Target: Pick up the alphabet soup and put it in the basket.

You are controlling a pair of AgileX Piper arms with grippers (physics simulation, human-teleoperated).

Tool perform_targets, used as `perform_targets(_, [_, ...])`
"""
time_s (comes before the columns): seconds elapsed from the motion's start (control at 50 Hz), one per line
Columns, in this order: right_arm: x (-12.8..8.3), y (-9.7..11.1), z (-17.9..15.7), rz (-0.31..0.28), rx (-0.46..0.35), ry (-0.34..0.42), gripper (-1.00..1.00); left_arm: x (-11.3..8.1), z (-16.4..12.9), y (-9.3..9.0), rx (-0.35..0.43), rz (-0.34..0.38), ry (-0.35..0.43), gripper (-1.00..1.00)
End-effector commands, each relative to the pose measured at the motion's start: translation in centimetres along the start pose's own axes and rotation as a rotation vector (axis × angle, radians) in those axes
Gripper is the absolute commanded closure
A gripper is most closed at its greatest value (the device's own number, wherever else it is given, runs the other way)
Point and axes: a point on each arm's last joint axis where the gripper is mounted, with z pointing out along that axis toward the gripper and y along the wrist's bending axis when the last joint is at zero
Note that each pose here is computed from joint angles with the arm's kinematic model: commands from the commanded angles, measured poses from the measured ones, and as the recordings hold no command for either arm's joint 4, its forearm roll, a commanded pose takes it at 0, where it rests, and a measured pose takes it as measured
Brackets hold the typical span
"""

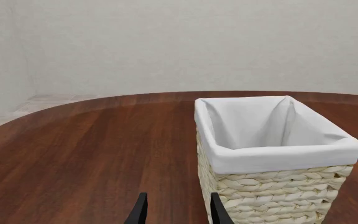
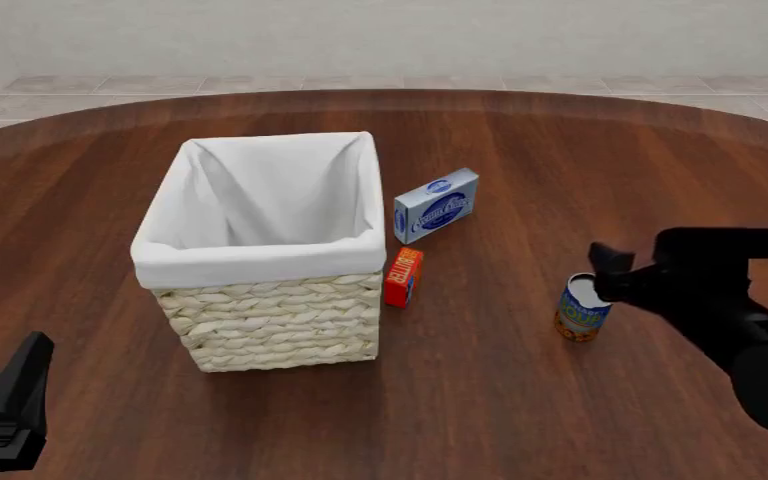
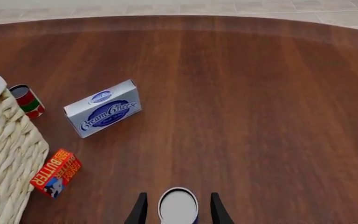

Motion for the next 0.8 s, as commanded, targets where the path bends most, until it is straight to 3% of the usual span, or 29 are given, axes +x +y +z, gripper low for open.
perform_targets(0.02, [0.46,0.07,0.44,0.005,-0.003,0.01,-1.0,0.0,0.0,0.0,0.0,0.0,0.0,-1.0])
perform_targets(0.8, [1.26,0.03,1.0,0.017,-0.003,0.02,-1.0,0.0,0.0,0.0,0.0,0.0,-0.001,-1.0])
